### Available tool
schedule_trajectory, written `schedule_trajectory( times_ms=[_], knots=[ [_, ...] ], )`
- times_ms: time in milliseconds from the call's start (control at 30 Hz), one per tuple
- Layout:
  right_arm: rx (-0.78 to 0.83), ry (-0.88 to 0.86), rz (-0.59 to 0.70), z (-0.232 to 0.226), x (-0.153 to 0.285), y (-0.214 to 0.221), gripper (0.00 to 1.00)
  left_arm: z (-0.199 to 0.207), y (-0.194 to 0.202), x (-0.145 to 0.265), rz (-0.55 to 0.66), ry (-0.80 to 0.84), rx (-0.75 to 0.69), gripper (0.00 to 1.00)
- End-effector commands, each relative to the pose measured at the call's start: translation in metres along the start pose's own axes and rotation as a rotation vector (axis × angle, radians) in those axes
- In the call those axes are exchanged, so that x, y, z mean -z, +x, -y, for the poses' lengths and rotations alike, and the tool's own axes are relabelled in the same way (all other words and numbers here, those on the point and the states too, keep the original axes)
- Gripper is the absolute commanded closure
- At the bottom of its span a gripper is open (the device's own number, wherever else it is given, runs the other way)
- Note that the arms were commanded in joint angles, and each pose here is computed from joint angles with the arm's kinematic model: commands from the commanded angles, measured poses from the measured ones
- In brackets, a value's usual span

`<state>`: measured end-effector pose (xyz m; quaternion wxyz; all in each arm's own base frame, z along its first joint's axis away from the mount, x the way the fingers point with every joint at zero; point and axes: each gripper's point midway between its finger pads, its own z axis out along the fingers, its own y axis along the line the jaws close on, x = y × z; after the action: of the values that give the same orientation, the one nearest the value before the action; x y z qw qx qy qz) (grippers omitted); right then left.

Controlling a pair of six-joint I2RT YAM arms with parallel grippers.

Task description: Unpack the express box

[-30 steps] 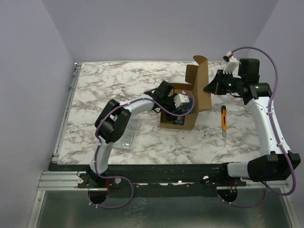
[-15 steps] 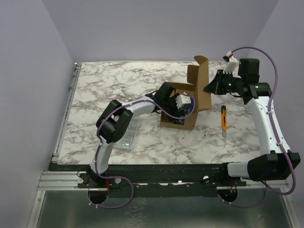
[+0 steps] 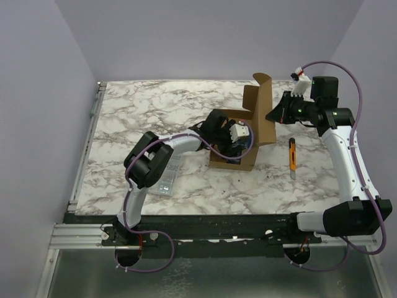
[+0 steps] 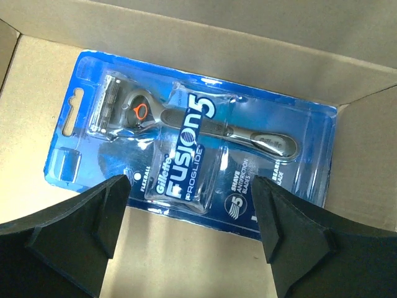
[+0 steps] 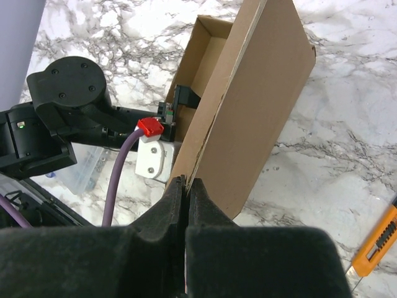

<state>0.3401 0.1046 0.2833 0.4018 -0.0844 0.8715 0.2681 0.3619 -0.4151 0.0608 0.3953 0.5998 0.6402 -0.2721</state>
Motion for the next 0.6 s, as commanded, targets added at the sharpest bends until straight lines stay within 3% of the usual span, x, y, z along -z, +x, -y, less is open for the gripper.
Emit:
schedule_trajectory(
  times_ms=[0, 367, 433, 500, 567],
  knots=[
    [0.009, 0.033, -0.043, 0.008, 0.002, 0.014, 1.00, 0.006, -0.015, -0.015, 0.050, 0.038, -0.070, 0.12],
    [0.015, 0.048, -0.029, 0.008, 0.006, 0.011, 1.00, 0.001, 0.026, -0.030, -0.067, -0.006, -0.045, 0.25],
    [0.018, 0.066, -0.021, 0.010, 0.008, 0.010, 1.00, 0.000, 0.026, -0.025, -0.076, -0.023, -0.054, 0.33],
    [0.023, 0.067, -0.011, 0.010, 0.009, 0.008, 1.00, -0.005, 0.018, -0.019, -0.072, -0.048, -0.065, 0.46],
    [0.024, 0.067, -0.004, 0.009, 0.010, 0.006, 1.00, -0.011, 0.011, -0.012, -0.071, -0.082, -0.072, 0.51]
  ],
)
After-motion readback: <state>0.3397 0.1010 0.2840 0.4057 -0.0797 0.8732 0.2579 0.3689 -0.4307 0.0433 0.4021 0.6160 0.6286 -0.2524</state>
